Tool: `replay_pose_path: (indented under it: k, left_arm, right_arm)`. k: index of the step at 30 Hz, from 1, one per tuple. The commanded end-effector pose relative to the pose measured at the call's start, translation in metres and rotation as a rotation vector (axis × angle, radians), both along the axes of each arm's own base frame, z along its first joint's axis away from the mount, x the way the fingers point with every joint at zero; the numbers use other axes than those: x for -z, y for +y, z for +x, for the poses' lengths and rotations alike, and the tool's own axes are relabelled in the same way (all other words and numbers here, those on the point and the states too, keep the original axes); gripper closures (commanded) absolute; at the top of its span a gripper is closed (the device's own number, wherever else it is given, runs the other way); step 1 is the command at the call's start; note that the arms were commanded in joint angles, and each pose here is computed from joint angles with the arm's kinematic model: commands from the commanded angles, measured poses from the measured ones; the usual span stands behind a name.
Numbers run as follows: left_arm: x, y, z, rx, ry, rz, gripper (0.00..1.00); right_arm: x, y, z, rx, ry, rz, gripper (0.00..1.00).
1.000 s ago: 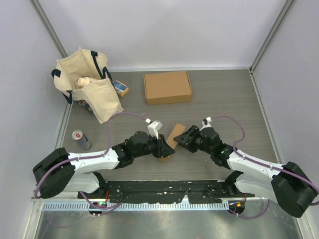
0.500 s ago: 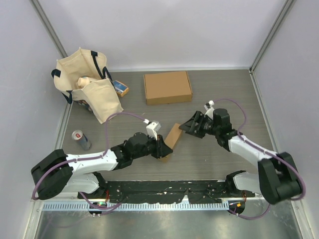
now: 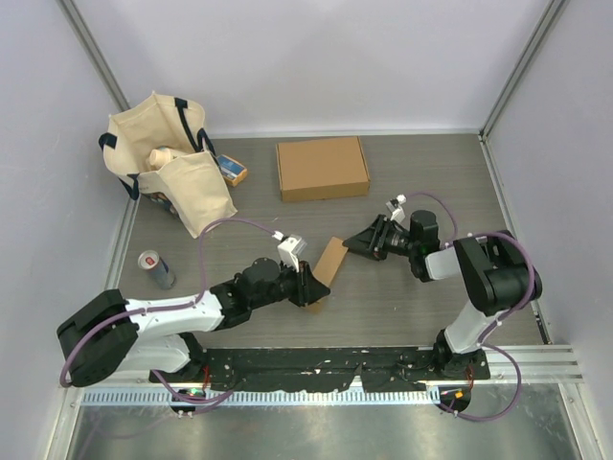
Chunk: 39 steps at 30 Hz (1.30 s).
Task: Fold the paper box
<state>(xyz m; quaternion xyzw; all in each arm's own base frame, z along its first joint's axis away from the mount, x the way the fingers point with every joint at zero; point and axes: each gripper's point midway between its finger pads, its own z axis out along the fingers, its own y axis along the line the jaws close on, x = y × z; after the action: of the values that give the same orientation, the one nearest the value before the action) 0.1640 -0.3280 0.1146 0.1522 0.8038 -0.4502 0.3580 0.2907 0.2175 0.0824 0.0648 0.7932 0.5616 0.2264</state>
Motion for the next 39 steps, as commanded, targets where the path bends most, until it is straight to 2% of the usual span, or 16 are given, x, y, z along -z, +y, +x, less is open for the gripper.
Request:
replay_pose_path:
  k: [1, 4, 8, 10, 11, 12, 14, 15, 18, 20, 22, 25, 26, 29, 33, 39]
  left_arm:
    - [0.058, 0.033, -0.014, -0.008, 0.068, 0.208, 0.78]
    - [0.054, 0.030, -0.014, 0.012, 0.059, 0.212, 0.75]
    - [0.057, 0.018, -0.016, 0.075, 0.089, 0.254, 0.71]
    - [0.063, 0.007, -0.019, 0.104, 0.125, 0.248, 0.71]
    - [0.065, 0.003, -0.019, 0.109, 0.134, 0.238, 0.71]
    - [0.063, -0.003, -0.017, 0.110, 0.132, 0.220, 0.71]
    - [0.067, -0.009, -0.016, 0.120, 0.146, 0.229, 0.68]
    - [0.058, -0.015, -0.013, 0.122, 0.132, 0.211, 0.61]
    - [0.007, -0.019, -0.008, 0.114, 0.061, 0.129, 0.42]
    - [-0.033, -0.017, -0.008, 0.116, 0.001, 0.064, 0.33]
    - [-0.051, -0.006, -0.008, 0.110, -0.008, 0.095, 0.28]
    - [-0.043, 0.026, 0.001, 0.002, 0.095, 0.226, 0.20]
    - [-0.024, 0.060, 0.013, -0.158, 0.132, 0.363, 0.18]
    - [-0.007, 0.108, 0.023, -0.473, 0.301, 0.406, 0.04]
    - [0.010, 0.118, 0.035, -0.623, 0.465, 0.250, 0.04]
    - [0.028, 0.107, 0.070, -0.666, 0.542, 0.054, 0.08]
  right_arm:
    - [0.009, -0.001, -0.001, 0.028, -0.010, 0.061, 0.70]
    - [0.016, -0.002, -0.007, 0.046, 0.011, 0.098, 0.86]
    - [0.017, -0.003, -0.007, 0.081, 0.071, 0.139, 0.87]
    - [0.007, -0.007, -0.003, 0.107, 0.050, 0.121, 0.81]
    - [0.030, -0.014, -0.001, 0.167, 0.191, 0.038, 0.78]
    - [0.042, -0.023, 0.001, 0.157, 0.142, -0.100, 0.73]
    - [0.052, -0.056, 0.005, 0.235, 0.209, -0.399, 0.63]
    - [0.048, -0.068, 0.007, 0.229, 0.158, -0.490, 0.54]
    - [0.020, -0.090, 0.007, 0.266, 0.105, -0.622, 0.46]
    - [-0.001, -0.081, 0.004, 0.234, 0.032, -0.573, 0.40]
    - [-0.008, -0.057, -0.001, 0.126, -0.071, -0.547, 0.34]
    - [-0.012, -0.030, 0.005, 0.007, -0.183, -0.569, 0.28]
    - [-0.020, -0.025, 0.017, 0.011, -0.226, -0.551, 0.27]
    - [-0.021, -0.012, 0.039, -0.036, -0.271, -0.534, 0.26]
    - [-0.011, 0.001, 0.052, -0.108, -0.253, -0.510, 0.26]
    - [-0.001, 0.017, 0.044, -0.158, -0.227, -0.424, 0.28]
